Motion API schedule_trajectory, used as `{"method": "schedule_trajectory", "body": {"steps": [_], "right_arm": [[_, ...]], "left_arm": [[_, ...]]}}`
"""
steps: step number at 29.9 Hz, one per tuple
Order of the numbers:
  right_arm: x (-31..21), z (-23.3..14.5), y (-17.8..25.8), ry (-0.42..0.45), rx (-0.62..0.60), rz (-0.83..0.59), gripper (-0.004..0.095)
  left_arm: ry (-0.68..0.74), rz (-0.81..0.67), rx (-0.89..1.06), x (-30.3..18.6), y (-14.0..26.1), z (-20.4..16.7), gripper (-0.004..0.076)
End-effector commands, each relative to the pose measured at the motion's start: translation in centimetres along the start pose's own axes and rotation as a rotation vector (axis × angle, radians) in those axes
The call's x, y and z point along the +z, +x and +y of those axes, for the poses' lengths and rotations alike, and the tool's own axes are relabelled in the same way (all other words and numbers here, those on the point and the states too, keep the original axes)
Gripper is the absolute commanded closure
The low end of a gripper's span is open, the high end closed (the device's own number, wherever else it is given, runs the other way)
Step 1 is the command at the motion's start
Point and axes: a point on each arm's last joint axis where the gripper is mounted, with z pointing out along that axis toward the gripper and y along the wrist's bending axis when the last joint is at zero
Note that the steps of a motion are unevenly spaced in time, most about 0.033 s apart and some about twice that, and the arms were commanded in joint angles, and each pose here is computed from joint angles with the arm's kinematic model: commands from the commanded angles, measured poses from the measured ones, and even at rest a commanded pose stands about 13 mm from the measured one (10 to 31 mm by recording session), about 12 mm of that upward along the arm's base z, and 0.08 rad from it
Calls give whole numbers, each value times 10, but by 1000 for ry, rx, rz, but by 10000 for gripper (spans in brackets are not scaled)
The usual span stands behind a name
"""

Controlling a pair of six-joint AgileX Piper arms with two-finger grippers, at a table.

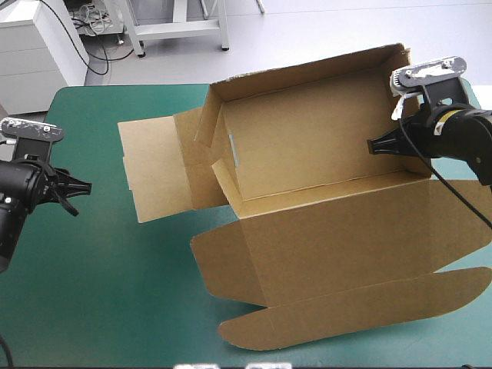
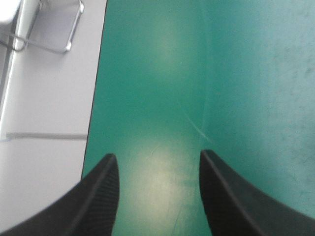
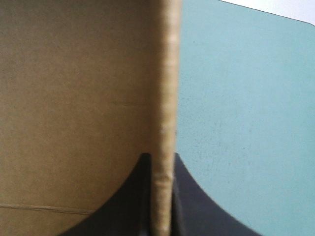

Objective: Fold the box

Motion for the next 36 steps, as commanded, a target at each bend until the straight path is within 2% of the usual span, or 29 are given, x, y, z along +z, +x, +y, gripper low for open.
{"method": "schedule_trajectory", "body": {"steps": [1, 4, 8, 13, 18, 23, 32, 36], "right_arm": [[-20, -5, -8, 10, 17, -125, 930], [-20, -5, -8, 10, 13, -125, 930], [-20, -5, -8, 11, -1, -125, 930], [-20, -5, -8, 11, -1, -125, 930], [-20, -5, -8, 11, -5, -125, 930], [-20, -5, -8, 11, -6, -125, 930], [-21, -5, -8, 11, -6, -127, 930], [-21, -5, -8, 11, -6, -127, 930]], "left_arm": [[28, 27, -79, 19, -6, 17, 368], [154, 84, -153, 50, -6, 24, 368], [390, 81, -217, 85, -11, 19, 369], [506, 117, -258, 115, -15, 5, 369], [710, 91, -436, 139, -27, -14, 370], [962, 21, -384, 153, -35, -36, 369], [1059, -20, -255, 153, -42, -96, 369], [1160, -74, -234, 138, -51, -123, 368]]}}
